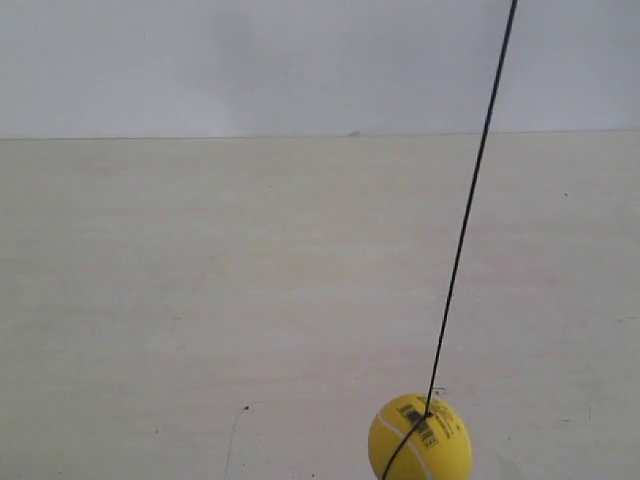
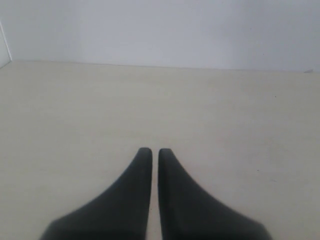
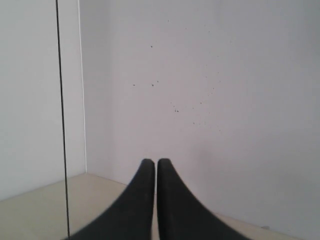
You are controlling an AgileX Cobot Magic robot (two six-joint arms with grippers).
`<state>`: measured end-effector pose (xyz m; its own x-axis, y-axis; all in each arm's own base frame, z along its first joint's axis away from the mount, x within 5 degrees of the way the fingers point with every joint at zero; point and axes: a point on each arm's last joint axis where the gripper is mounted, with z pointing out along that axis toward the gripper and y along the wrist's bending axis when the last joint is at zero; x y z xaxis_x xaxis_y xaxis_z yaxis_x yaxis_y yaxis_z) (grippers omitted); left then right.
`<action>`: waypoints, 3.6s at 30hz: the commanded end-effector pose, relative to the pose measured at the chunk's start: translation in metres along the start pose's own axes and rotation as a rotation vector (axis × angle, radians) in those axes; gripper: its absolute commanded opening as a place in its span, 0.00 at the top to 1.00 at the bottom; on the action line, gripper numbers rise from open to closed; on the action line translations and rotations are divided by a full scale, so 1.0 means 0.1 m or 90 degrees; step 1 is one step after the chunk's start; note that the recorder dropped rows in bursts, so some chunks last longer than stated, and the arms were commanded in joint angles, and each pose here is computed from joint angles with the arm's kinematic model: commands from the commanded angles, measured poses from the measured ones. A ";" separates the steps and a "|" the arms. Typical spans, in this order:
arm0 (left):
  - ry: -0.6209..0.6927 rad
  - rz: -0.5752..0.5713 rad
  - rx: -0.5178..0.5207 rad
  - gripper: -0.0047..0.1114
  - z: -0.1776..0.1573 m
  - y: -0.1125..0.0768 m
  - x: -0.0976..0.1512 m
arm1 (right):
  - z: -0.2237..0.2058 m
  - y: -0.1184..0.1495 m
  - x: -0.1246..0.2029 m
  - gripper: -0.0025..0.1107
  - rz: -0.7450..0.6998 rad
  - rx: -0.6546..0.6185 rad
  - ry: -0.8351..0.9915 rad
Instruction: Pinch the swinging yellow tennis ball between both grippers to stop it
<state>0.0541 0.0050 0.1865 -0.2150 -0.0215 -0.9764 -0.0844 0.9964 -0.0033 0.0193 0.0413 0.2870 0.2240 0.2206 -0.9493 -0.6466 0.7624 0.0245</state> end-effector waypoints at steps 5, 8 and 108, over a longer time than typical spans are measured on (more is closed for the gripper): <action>0.001 0.007 0.002 0.92 0.00 0.00 0.01 | -0.01 0.00 -0.08 0.98 0.116 -0.005 -0.053; 0.001 0.007 0.002 0.92 0.00 0.00 0.01 | -0.02 -0.02 -0.16 0.98 0.261 -0.007 -0.111; 0.001 0.007 0.002 0.92 0.00 0.00 0.01 | -0.14 -0.44 -0.05 0.98 0.421 0.407 -0.206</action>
<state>0.0541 0.0051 0.1865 -0.2152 -0.0178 -0.9764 -0.0848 0.9964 0.0005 0.0384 -0.0034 0.2829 0.2007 0.8153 -0.5431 -0.1884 0.5761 0.7953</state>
